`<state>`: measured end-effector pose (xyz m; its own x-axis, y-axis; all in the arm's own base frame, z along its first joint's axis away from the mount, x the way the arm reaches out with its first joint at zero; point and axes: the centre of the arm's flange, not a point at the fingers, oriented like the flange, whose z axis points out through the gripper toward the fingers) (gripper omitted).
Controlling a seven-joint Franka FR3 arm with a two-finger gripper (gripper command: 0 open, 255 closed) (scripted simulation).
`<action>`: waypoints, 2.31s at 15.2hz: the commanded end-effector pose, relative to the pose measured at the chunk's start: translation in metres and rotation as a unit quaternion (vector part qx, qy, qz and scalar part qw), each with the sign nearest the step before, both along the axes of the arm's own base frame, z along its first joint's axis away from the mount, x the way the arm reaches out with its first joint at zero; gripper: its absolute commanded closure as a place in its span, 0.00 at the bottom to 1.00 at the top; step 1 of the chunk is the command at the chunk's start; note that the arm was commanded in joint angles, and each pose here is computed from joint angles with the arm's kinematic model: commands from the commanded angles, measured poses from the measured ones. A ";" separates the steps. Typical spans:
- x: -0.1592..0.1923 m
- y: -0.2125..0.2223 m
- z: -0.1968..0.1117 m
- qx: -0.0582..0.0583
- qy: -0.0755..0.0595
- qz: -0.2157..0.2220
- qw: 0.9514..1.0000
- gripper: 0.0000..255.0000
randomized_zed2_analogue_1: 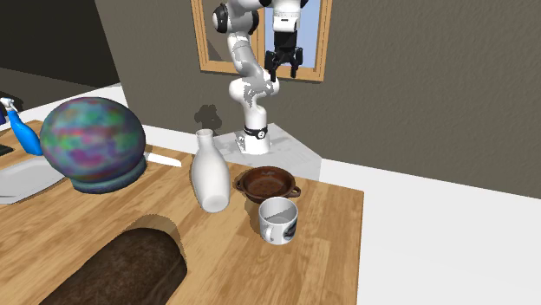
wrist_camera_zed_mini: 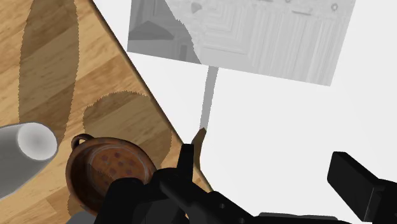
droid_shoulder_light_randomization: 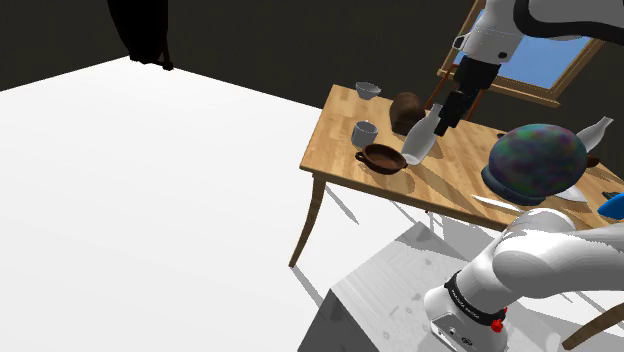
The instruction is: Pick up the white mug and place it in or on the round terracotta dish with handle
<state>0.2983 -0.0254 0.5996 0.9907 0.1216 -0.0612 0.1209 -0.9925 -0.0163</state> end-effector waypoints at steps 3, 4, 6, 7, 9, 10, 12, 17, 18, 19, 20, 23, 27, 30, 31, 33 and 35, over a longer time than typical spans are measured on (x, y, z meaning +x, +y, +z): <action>0.018 -0.011 -0.014 -0.001 -0.003 0.003 1.000 0.00; 0.027 -0.017 -0.022 -0.002 -0.005 0.005 1.000 0.00; 0.045 -0.027 -0.036 -0.003 -0.008 0.008 1.000 0.00; 0.054 -0.033 -0.043 -0.004 -0.010 0.010 1.000 0.00; 0.072 -0.044 -0.057 -0.005 -0.014 0.013 1.000 0.00; 0.081 -0.049 -0.064 -0.006 -0.015 0.015 1.000 0.00; 0.100 -0.060 -0.077 -0.007 -0.019 0.018 1.000 0.00; 0.147 -0.086 -0.111 -0.010 -0.027 0.026 0.999 0.00; 0.157 -0.091 -0.118 -0.011 -0.029 0.028 0.999 0.00; 0.166 -0.096 -0.124 -0.011 -0.031 0.029 0.999 0.00; 0.176 -0.101 -0.131 -0.012 -0.032 0.031 0.999 0.00; 0.205 -0.117 -0.150 -0.014 -0.037 0.036 0.999 0.00; 0.244 -0.137 -0.176 -0.016 -0.044 0.042 0.998 0.00; 0.274 -0.152 -0.194 -0.018 -0.049 0.047 0.998 0.00; 0.284 -0.156 -0.200 -0.019 -0.051 0.049 0.997 0.00; 0.304 -0.166 -0.212 -0.020 -0.054 0.052 0.997 0.00; 0.325 -0.176 -0.224 -0.021 -0.058 0.055 0.997 0.00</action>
<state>0.6119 -0.1958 0.3822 0.9733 0.2258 0.0414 0.2240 -0.9736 0.0437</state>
